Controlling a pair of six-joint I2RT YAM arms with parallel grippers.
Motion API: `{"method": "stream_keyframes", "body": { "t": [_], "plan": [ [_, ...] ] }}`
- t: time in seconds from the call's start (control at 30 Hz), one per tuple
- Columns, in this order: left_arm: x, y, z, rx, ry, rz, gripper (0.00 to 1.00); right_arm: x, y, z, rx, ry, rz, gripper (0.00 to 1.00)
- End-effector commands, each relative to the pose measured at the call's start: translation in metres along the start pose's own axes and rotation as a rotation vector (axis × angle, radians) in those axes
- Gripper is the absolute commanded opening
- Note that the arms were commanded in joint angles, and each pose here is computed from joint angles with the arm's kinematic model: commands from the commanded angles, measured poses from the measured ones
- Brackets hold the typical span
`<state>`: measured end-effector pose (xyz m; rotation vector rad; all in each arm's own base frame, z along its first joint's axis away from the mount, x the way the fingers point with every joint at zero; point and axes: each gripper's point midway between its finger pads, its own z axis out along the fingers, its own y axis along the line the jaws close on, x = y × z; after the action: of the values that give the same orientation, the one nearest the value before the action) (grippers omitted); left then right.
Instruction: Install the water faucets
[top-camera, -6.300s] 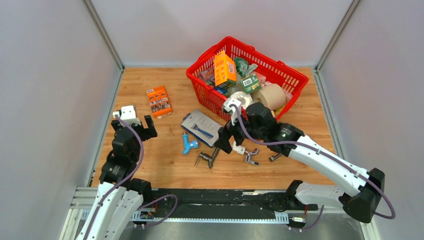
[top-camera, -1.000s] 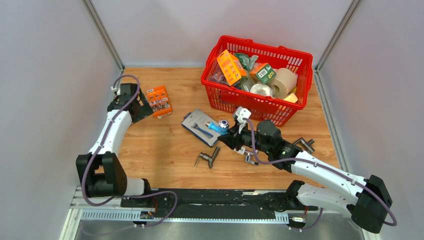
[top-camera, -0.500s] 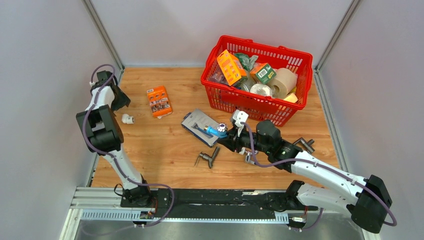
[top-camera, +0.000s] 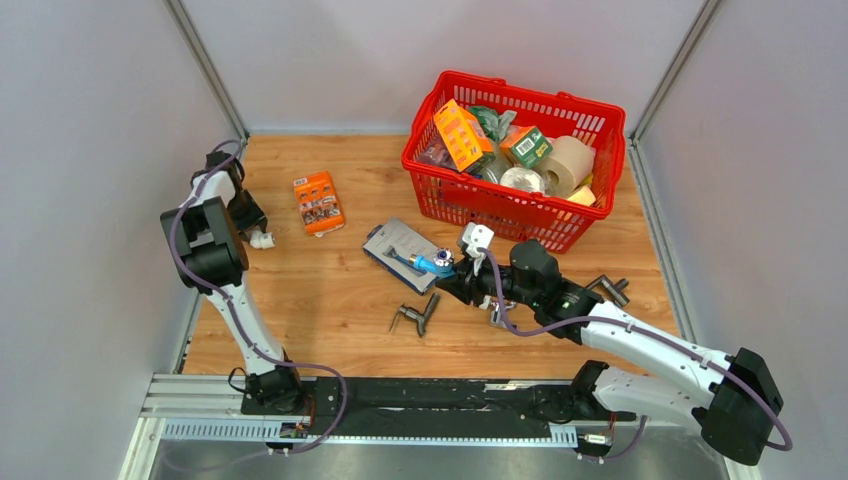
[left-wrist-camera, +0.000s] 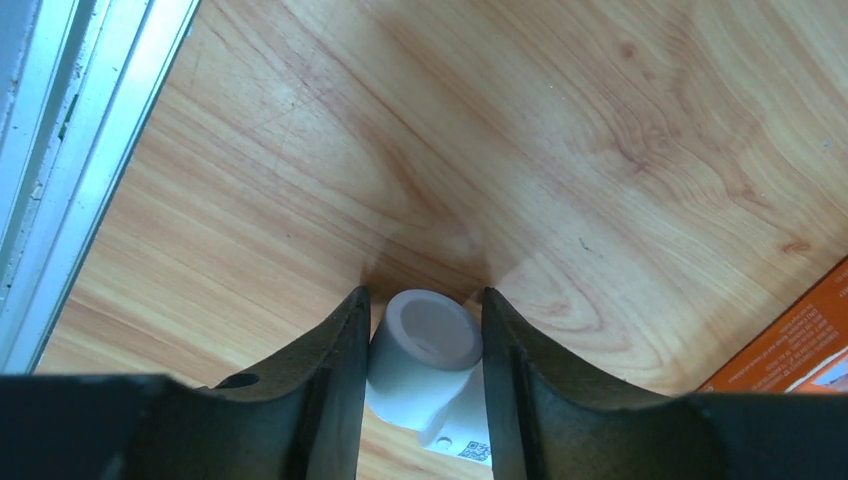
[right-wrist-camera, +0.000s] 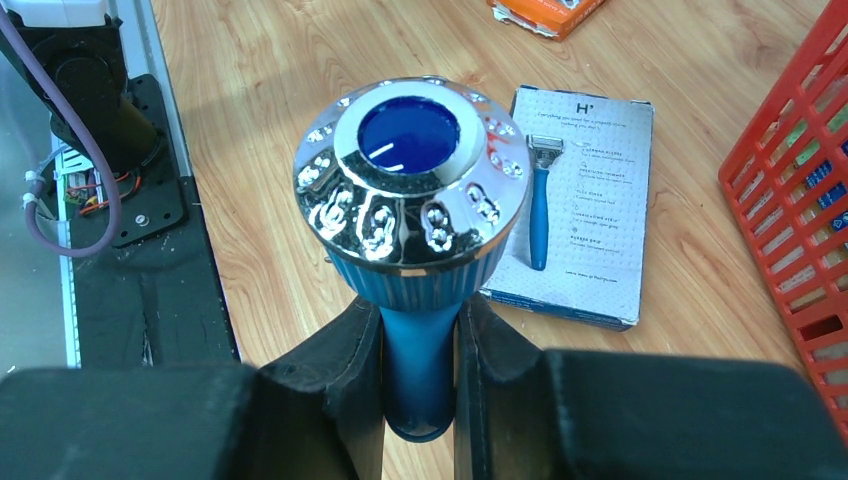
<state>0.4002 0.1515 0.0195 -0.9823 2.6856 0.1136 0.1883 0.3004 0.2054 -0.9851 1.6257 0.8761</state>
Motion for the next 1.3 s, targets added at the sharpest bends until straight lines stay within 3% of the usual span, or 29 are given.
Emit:
{"method": "stream_keyframes", "body": {
  "t": [0.0, 0.1, 0.13, 0.2, 0.3, 0.37, 0.73, 1.03, 1.27],
  "plan": [
    [0.014, -0.005, -0.002, 0.052, 0.053, 0.023, 0.43, -0.013, 0.002, 0.001, -0.016, -0.043, -0.031, 0.0],
    [0.031, -0.013, -0.012, 0.119, 0.075, 0.004, 0.31, -0.013, 0.002, 0.0, -0.016, -0.043, -0.033, 0.0],
    [0.03, -0.015, -0.015, 0.138, 0.052, -0.01, 0.21, -0.013, 0.002, 0.0, -0.014, -0.043, -0.035, 0.0],
    [0.043, -0.017, -0.023, 0.172, 0.049, -0.03, 0.13, -0.013, 0.001, 0.0, -0.013, -0.041, -0.035, 0.0],
    [0.064, -0.024, -0.043, 0.224, 0.031, -0.044, 0.12, -0.011, 0.001, 0.0, -0.013, -0.037, -0.032, 0.0],
    [0.082, -0.029, -0.052, 0.254, 0.018, -0.041, 0.0, -0.01, 0.001, 0.0, -0.011, -0.033, -0.032, 0.0],
    [0.146, -0.073, -0.122, 0.439, -0.092, 0.069, 0.0, -0.029, 0.005, 0.006, -0.06, -0.056, -0.114, 0.0],
    [0.179, -0.109, -0.193, 0.568, -0.157, 0.295, 0.0, -0.051, 0.024, 0.016, -0.24, -0.102, -0.403, 0.0],
    [0.188, -0.119, -0.235, 0.631, -0.178, 0.309, 0.0, -0.051, 0.008, 0.043, -0.23, -0.067, -0.683, 0.0]
  ]
}}
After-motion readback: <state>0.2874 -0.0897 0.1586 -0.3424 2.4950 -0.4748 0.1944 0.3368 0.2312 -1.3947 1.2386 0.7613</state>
